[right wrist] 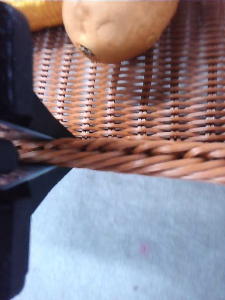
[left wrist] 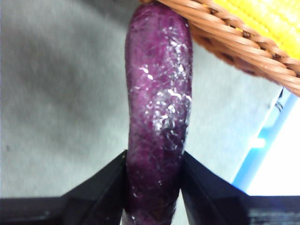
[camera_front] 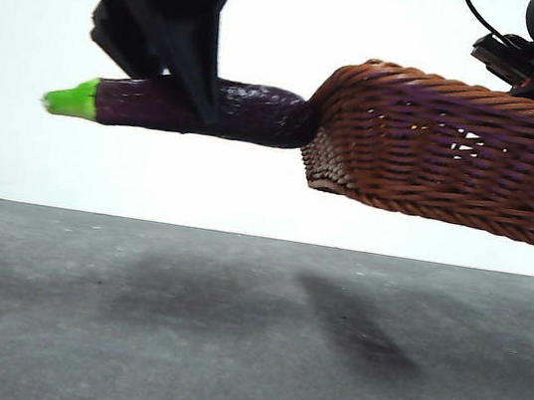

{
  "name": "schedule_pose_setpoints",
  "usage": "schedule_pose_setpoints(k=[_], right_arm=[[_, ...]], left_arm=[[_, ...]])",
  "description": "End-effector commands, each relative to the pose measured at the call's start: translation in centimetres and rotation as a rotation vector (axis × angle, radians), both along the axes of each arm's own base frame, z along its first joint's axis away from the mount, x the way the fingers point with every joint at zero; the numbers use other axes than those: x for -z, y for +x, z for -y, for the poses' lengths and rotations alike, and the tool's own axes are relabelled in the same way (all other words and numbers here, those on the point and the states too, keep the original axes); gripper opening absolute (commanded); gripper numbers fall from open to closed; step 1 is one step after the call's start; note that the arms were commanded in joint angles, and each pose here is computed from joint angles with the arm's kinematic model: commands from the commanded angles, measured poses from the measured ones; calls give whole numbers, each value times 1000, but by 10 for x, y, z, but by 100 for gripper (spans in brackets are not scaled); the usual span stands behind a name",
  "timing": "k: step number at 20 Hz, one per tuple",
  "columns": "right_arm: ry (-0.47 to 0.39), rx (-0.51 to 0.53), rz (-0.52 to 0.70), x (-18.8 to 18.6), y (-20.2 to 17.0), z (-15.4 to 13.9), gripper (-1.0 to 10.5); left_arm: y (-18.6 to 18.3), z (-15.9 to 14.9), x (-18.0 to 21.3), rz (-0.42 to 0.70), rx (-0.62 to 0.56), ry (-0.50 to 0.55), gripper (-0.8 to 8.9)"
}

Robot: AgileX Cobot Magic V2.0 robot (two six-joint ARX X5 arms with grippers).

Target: Help me put the vegetables on the table into the basket

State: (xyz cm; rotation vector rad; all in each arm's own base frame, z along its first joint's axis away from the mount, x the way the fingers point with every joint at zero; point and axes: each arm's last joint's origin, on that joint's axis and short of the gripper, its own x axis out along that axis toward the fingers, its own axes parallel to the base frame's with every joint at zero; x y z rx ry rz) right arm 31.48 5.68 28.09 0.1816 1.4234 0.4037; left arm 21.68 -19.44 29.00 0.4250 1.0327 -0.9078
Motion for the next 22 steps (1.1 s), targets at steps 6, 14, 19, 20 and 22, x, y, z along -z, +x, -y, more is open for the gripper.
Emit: schedule_pose_setpoints(k=[6,14,19,20,22], right_arm=[[23,-24,6,-3,-2,-6,-10],[19,-22,12,-3,-1,-6,-10],[18,-23,9,-3,-1,-6,-11],[18,-23,10,-3,-1,-6,-11],[19,-23,10,-3,-1,-6,-10]], left_arm=[[-12,32,-13,89,80,-168,-5],[-5,-5,0,124,-170,243,-5],[-2,-17,-5,103,-198,234,-5],[-3,-15,-9,98,-165,155,-5],[-4,-9,-21,78,-118,-46,-5]])
